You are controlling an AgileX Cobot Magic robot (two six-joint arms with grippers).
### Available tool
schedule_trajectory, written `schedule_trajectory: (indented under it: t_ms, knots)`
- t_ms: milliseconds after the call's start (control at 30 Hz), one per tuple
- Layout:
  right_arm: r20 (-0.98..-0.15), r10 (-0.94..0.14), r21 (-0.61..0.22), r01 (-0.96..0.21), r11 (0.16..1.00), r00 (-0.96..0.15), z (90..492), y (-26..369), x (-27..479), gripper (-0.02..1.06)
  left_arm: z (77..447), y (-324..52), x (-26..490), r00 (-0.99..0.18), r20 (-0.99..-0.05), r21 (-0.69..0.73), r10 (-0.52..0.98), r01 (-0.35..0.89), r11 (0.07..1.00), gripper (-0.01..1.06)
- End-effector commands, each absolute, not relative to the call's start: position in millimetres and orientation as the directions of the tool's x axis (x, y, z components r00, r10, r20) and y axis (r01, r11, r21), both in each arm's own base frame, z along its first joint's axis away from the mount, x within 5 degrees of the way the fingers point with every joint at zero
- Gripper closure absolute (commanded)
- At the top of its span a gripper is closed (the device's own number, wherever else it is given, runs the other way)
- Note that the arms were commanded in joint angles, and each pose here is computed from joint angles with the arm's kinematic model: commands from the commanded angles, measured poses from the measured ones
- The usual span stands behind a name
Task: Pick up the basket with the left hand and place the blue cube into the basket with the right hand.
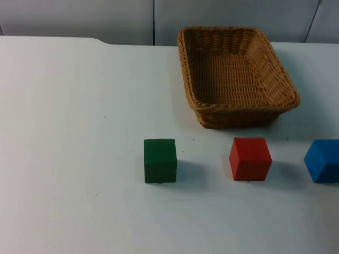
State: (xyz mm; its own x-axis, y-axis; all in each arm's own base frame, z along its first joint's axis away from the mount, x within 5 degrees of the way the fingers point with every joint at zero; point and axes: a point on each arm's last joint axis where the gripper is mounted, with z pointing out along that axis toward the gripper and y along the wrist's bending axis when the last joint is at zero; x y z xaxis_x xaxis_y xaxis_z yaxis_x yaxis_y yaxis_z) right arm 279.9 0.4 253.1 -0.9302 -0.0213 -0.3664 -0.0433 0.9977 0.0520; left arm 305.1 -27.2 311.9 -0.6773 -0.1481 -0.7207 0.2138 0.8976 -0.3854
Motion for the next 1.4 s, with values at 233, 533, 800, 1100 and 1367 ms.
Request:
schedule_trajectory:
  t_ms: [233,533,800,1100,1367]
  knots:
    - [-0.35,-0.033,0.053,-0.055,0.997,-0.936,246.2,-0.5,285.7,0.04,298.0,-64.9,362.0,-0.702,-0.709,-0.393,-0.071,0.309,0.866,0.0]
    - [-0.312,-0.036,0.056,-0.056,0.997,-0.949,233.8,-0.5,291.0,0.04,246.7,-108.6,422.3,-0.759,-0.651,-0.412,0.006,0.36,0.837,0.0]
    - [-0.289,-0.04,0.058,-0.059,0.997,-0.956,229.0,-0.5,291.9,0.04,201.4,-141.4,458.8,-0.809,-0.583,-0.459,0.076,0.406,0.79,0.0]
    - [-0.308,-0.081,0.054,-0.102,0.993,-0.948,229.3,12.1,293.6,0.04,168.2,-187.6,483.0,-0.843,-0.523,-0.526,0.127,0.437,0.73,0.0]
    - [-0.317,-0.16,0.031,-0.179,0.983,-0.935,229.5,30.3,293.1,0.04,145.1,-213.6,488.3,-0.875,-0.452,-0.535,0.173,0.421,0.733,0.0]
